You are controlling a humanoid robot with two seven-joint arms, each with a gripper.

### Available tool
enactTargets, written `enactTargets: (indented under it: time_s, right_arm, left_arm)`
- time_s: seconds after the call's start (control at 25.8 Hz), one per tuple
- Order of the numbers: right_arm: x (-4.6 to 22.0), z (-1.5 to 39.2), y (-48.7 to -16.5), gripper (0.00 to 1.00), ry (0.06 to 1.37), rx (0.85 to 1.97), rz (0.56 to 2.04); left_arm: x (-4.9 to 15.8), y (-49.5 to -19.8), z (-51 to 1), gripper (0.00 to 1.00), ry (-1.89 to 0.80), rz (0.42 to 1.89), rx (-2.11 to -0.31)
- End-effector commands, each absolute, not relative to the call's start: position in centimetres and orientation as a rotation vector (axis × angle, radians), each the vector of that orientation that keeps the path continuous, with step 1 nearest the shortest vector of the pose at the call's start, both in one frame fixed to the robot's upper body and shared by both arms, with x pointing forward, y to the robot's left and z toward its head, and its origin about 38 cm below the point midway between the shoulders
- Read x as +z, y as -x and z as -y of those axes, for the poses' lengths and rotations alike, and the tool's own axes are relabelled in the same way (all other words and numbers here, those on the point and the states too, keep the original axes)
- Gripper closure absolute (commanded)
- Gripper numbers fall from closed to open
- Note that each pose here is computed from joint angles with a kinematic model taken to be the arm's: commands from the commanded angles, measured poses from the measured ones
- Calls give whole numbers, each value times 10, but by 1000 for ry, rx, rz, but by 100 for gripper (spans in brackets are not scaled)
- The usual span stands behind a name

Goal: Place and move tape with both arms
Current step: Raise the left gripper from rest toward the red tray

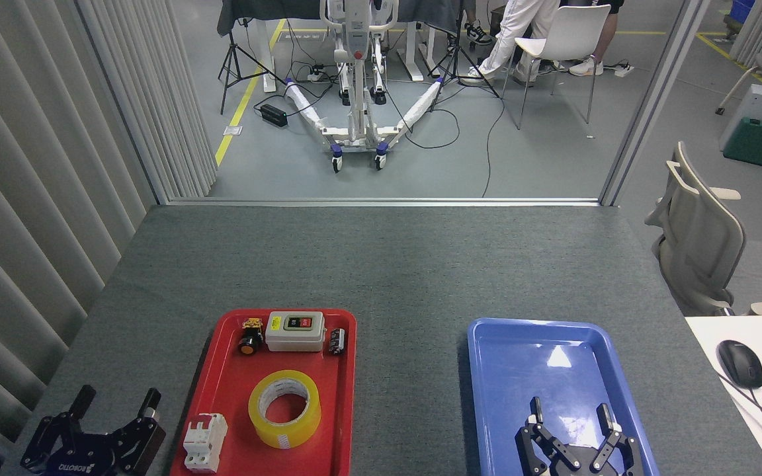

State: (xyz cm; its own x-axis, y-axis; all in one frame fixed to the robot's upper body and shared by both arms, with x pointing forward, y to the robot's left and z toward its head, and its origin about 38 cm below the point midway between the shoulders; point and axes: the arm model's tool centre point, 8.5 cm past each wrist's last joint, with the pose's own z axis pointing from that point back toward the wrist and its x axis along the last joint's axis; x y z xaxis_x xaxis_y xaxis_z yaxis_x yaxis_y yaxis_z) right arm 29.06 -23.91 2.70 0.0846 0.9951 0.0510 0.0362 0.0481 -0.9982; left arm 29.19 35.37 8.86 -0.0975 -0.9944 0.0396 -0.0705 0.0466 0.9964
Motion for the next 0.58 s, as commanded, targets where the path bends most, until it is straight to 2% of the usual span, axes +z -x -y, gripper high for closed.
enactTargets:
  time_s: [0.0,0.19,0.31,0.39,0.43,0.54]
  right_arm:
    - [27,240,-290,1,1240,1094,1198]
    - [27,239,-290,1,1239,1098,1199]
    - [26,238,-289,1,1234,1102,1200]
    - [26,239,-289,1,1235,1101,1199]
    - [26,239,-289,1,1236,1102,1199]
    - [26,240,-289,1,1236,1102,1199]
  left_arm:
    - [87,-290,-354,0,-1181,1351,-1214]
    - [86,-290,-353,0,-1176,1346,-1207]
    - [92,-298,-351,0,-1179,1363,-1197]
    - [104,-314,-348,0,-1136,1387,-1184]
    - [107,-327,-338,0,-1027,1409,-1190]
    - [139,-365,-332,0,-827,1383,-1366]
